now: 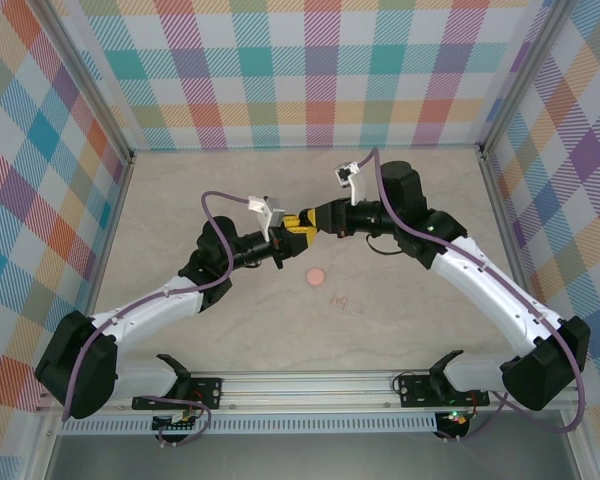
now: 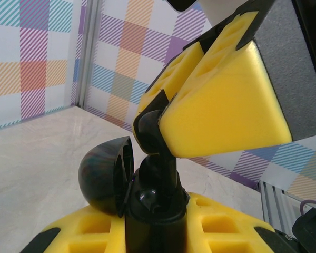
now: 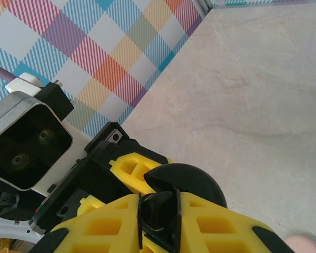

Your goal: Insert the wireless bluetooth earbuds into the charging case

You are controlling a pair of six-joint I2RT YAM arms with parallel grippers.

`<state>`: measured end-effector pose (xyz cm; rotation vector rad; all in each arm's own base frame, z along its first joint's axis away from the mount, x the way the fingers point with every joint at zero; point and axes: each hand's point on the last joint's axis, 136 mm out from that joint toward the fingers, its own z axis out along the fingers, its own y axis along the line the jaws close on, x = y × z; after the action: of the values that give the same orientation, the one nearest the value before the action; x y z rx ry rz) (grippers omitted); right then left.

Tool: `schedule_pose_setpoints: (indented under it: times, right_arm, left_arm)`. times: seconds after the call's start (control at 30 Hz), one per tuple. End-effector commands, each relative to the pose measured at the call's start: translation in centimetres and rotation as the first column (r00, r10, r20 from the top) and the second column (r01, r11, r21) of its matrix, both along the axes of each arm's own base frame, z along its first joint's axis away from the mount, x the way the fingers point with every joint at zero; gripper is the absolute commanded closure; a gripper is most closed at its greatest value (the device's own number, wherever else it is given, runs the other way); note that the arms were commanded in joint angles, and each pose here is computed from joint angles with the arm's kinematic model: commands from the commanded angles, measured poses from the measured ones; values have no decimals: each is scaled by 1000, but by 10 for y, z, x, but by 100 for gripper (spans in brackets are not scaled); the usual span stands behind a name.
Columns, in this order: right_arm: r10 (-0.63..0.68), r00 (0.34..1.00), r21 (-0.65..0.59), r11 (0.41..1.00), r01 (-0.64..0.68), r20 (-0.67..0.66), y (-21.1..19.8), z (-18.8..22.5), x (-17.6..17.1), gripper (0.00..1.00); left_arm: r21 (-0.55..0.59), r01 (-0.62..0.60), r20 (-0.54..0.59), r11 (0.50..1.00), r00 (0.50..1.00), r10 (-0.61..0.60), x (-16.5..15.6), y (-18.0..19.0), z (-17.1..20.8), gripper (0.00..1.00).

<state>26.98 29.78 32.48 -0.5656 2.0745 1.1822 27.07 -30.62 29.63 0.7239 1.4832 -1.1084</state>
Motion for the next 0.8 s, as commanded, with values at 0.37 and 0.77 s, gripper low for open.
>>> schedule_pose_setpoints:
  times: [0.37, 0.77]
  right_arm:
    - [-10, 1000, -77, 997, 10, -1, 1, -8, 0, 76]
    - [-14, 1000, -97, 995, 15, 7, 1, -10, -1, 76]
  left_arm:
    - [-70, -3, 105, 998, 994, 11, -3, 1, 44, 80]
    - [-82, -80, 75, 993, 993, 86, 8, 8, 44, 80]
